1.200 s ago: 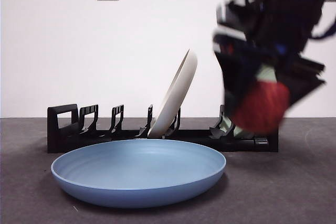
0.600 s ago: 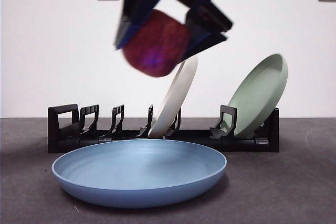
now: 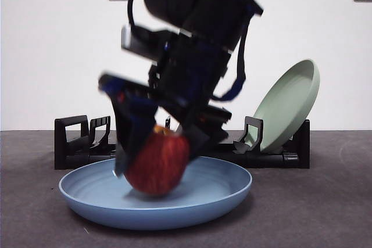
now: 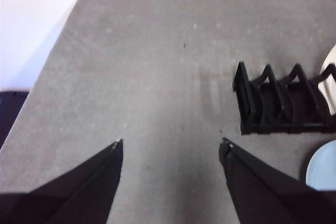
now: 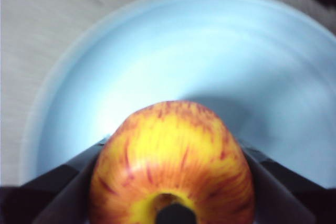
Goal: Take the blue plate from the plate rack,put the plate on the table,take the apple from the table,put the apple in the plate
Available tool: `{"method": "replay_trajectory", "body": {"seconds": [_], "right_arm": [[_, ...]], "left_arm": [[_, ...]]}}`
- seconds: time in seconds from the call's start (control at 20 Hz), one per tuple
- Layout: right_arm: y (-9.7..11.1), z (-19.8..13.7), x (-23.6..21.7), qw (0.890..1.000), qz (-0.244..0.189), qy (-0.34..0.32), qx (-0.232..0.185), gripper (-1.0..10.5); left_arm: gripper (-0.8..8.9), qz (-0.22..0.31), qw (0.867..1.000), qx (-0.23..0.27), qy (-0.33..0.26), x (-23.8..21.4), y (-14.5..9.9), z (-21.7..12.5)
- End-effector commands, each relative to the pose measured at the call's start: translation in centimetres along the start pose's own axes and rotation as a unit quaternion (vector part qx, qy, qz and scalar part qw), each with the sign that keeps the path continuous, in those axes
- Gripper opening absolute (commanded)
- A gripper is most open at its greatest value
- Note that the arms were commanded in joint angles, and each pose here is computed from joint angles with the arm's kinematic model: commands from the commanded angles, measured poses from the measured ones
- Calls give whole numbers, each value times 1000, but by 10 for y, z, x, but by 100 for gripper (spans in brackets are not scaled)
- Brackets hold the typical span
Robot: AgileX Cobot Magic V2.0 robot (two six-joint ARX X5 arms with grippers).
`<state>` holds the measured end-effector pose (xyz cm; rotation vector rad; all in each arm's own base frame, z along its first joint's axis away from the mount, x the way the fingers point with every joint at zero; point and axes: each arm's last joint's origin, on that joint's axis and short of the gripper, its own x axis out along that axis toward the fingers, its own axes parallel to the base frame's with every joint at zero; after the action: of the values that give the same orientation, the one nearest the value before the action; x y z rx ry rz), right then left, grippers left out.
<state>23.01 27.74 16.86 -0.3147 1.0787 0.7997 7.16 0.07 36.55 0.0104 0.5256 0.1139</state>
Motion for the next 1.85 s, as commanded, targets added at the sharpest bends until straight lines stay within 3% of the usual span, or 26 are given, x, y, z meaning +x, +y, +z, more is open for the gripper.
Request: {"method": "replay_trajectory", "body": {"seconds": [0.05, 0.2, 0.3, 0.5, 0.8, 1.1, 1.35, 1.45, 1.6, 1.65, 1.85], "right_arm": [[0, 0, 3, 1000, -10, -1, -7, 40], [0, 0, 3, 1000, -9, 0, -6, 335], [-1, 0, 3, 1000, -10, 2, -5, 450], [0, 2, -2, 1000, -8, -7, -6, 451], [3, 14, -63, 997, -4, -78, -7, 445], [-4, 3, -161, 985, -12, -174, 5, 441], [-16, -28, -226, 976, -37, -215, 26, 436], [-19, -41, -240, 974, -69, -215, 35, 391], [-20, -55, -252, 971, -125, -199, 34, 48], [-21, -58, -253, 972, -130, -193, 32, -24], [-21, -62, -253, 974, -135, -177, 34, -12]], "left_arm": [[311, 0, 1000, -2, 10, 0, 0, -3], [311, 0, 1000, -3, 8, 0, 0, -3], [310, -2, 1000, -3, 7, 0, 0, -2], [311, -25, 1000, -4, -1, 0, -1, -1], [311, -128, 991, -5, -28, 2, -8, 8], [311, -224, 974, 0, -38, 15, -16, 20], [310, -323, 945, 7, -46, 27, -24, 31], [281, -351, 935, 5, -43, 31, -27, 34], [-17, -368, 929, 6, -30, 37, -33, 35], [-8, -372, 928, 9, -27, 38, -34, 35], [-9, -345, 938, 31, -27, 40, -39, 35]]}}
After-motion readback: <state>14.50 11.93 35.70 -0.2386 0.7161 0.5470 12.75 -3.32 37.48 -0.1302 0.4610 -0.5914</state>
